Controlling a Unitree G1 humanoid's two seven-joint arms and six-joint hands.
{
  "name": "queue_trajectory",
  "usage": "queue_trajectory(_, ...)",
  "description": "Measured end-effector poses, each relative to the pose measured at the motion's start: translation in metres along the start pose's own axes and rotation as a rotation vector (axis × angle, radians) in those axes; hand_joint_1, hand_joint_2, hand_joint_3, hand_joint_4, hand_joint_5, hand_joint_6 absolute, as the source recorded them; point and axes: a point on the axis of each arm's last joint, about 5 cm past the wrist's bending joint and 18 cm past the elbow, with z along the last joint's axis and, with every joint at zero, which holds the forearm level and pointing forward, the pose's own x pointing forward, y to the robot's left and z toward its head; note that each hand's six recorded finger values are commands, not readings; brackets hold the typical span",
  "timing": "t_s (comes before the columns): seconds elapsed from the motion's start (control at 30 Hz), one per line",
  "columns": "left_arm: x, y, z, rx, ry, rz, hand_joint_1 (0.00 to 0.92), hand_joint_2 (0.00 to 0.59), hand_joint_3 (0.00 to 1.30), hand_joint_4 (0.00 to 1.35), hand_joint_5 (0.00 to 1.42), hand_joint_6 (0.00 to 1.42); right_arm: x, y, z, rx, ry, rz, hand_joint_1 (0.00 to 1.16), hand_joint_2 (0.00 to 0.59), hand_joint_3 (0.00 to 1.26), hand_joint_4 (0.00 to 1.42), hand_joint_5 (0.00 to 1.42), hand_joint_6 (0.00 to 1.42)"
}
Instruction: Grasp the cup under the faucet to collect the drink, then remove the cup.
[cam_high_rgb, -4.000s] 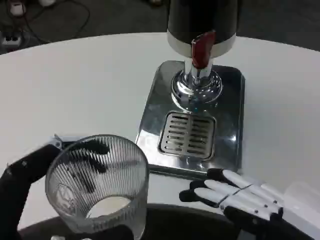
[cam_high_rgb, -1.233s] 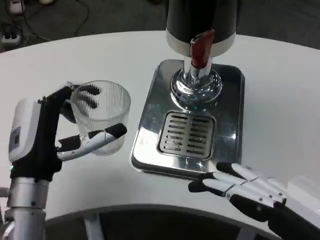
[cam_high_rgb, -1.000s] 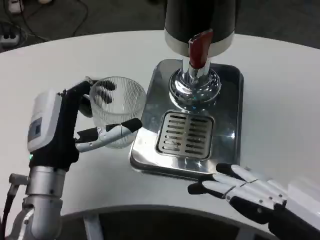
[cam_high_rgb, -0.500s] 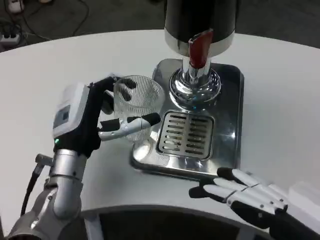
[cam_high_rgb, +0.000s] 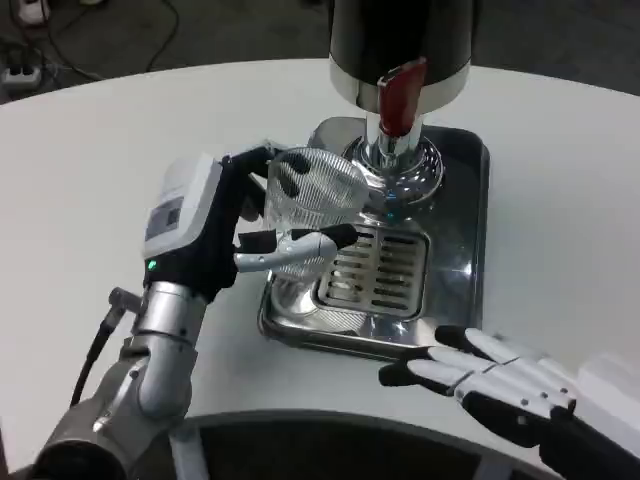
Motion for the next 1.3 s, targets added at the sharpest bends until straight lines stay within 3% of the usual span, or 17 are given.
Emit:
queue_trajectory(0.43,0.014,-0.007,0.0105,0.01,-0.005,-0.026,0.676,0.061,0.74,0.78,0.92,0.84,0.0,0.0002,-0.0005,0.008,0.009,0.0,0.52,0.448,0.14,0.09,0.0,0.0)
queue_trajectory(0.87,0.012,-0.024,0.0203,0.005,-0.007,-0.085,0.659,0.067,0.73,0.79,0.92,0.84,-0.002,0.0015,-0.0007,0.02,0.026,0.002,0.52,0.448,0.14,0.09,0.0,0.0)
queue_trajectory(1.3,0.02,-0.029,0.0291,0.004,0.001,-0.107,0.651,0.087,0.71,0.76,0.89,0.77,-0.005,-0.0001,-0.001,0.021,0.043,-0.005,0.52,0.448,0.14,0.09,0.0,0.0)
